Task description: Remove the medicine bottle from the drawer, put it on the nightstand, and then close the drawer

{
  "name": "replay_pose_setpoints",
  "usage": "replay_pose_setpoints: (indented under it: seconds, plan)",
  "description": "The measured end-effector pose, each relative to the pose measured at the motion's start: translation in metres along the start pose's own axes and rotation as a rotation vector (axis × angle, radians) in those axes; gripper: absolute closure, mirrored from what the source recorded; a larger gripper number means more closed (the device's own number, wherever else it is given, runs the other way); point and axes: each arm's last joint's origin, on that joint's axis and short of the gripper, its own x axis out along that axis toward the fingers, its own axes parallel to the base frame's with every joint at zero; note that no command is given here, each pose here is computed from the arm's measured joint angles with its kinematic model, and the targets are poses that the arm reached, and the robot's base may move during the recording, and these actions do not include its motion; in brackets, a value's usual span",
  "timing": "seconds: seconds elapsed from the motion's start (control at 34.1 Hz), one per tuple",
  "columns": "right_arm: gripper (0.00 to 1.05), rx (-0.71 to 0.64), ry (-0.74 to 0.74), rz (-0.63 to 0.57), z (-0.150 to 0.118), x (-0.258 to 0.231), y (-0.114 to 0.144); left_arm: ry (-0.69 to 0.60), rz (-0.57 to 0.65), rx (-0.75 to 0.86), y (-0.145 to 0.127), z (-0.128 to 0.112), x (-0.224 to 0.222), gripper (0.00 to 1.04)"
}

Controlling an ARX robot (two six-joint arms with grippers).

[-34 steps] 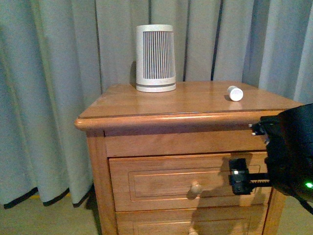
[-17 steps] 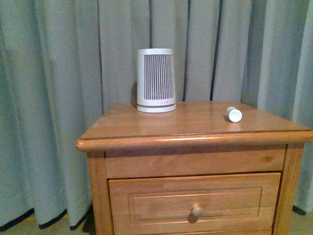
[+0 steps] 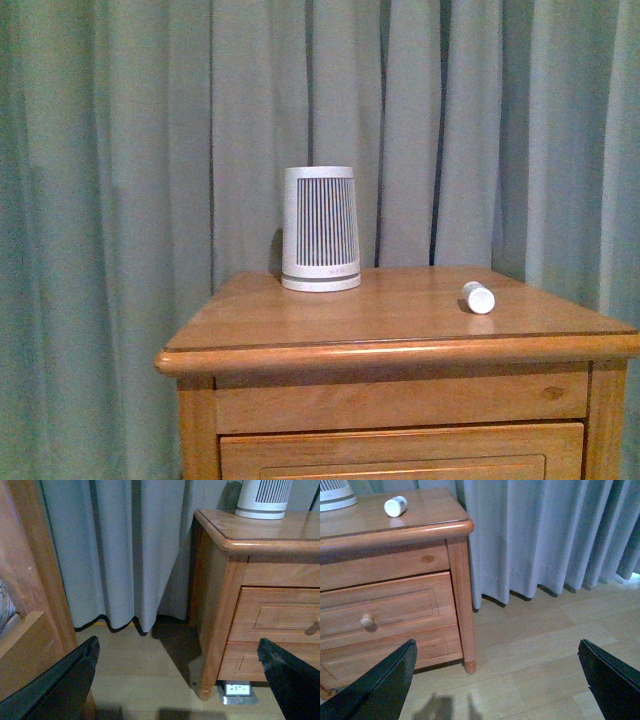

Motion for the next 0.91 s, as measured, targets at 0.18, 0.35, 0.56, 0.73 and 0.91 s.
replay_pose_setpoints:
  seconds: [0.18,0.35,0.56,0.73,0.91]
  plan:
    - [0.3,-0.043,-0.102,0.228,-0.003,0.0,-0.002,0.0,0.0,0.0,0.0,0.0,0.0,0.07]
    - [0.56,-0.066,-0.098,0.245,-0.01,0.001,-0.002,0.0,0.0,0.0,0.0,0.0,0.0,0.07]
    - [0.95,-0.074,-0.102,0.243,-0.015,0.002,-0.003,0.0,0.0,0.0,0.0,0.0,0.0,0.07]
    - [1.02,-0.077,-0.108,0.243,-0.025,0.002,-0.003,0.0,-0.001,0.0,0.0,0.0,0.0,0.07]
    - [1.02,-0.077,-0.113,0.243,-0.024,0.002,-0.003,0.0,0.0,0.0,0.0,0.0,0.0,0.07]
